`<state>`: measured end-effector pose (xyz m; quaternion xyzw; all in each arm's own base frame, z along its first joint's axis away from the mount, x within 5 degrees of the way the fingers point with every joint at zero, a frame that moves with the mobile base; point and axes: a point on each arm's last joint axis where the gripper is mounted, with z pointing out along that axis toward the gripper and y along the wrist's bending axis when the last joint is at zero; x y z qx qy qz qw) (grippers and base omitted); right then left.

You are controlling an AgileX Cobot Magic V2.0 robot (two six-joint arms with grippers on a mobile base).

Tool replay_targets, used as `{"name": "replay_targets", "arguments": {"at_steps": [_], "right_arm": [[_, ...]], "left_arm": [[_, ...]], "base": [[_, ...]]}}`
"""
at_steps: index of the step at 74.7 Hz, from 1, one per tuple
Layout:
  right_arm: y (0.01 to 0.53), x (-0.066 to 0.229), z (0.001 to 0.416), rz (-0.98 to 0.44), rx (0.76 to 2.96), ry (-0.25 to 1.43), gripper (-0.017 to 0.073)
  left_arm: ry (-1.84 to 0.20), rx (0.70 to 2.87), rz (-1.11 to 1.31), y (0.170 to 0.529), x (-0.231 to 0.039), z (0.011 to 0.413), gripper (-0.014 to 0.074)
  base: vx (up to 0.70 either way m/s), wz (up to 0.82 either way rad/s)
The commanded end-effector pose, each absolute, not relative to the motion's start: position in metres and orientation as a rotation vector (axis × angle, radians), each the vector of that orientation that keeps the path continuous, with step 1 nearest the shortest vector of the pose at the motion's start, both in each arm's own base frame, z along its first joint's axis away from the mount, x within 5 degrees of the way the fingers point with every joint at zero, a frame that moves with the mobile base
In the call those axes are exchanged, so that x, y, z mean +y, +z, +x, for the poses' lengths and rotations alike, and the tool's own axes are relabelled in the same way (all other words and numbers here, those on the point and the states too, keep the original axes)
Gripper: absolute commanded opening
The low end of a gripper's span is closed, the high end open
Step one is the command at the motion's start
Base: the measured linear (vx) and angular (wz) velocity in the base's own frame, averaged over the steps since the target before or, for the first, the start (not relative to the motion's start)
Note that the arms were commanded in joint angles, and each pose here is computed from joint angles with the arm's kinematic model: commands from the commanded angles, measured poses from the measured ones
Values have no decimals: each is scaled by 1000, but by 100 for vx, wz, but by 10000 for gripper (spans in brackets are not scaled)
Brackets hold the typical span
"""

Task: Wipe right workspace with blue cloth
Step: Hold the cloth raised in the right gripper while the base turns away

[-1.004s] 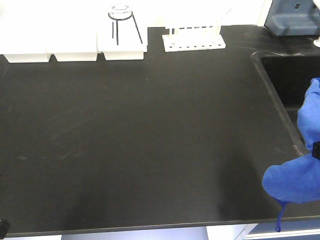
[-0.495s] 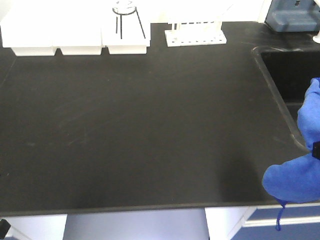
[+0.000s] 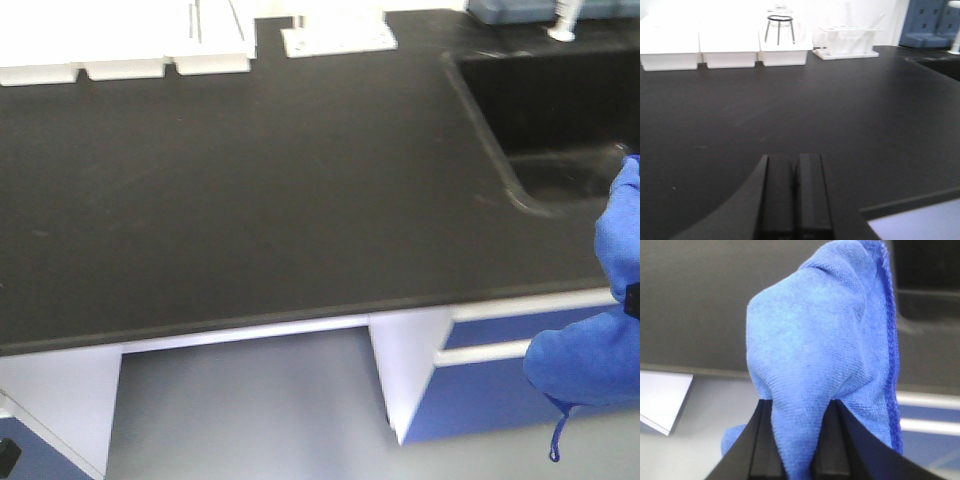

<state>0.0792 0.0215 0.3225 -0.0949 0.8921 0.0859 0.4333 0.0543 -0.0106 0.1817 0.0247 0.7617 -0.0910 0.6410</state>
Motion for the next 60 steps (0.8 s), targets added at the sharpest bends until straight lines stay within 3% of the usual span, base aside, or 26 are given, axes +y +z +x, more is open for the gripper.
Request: {"name": "replay_targets", "arguments": {"at_steps": [1, 21, 60], "right_arm": [[335, 21, 84, -219, 2137, 208, -1], [335, 21, 84, -219, 2137, 207, -1], [335, 21, 84, -219, 2137, 207, -1]], "left_arm": [[-220, 1631, 45, 197, -10, 54, -6], [-220, 1631, 45, 197, -10, 54, -6], [-220, 1631, 45, 197, -10, 54, -6]], "base": [[-26, -29], [-26, -41], [-22, -64]]}}
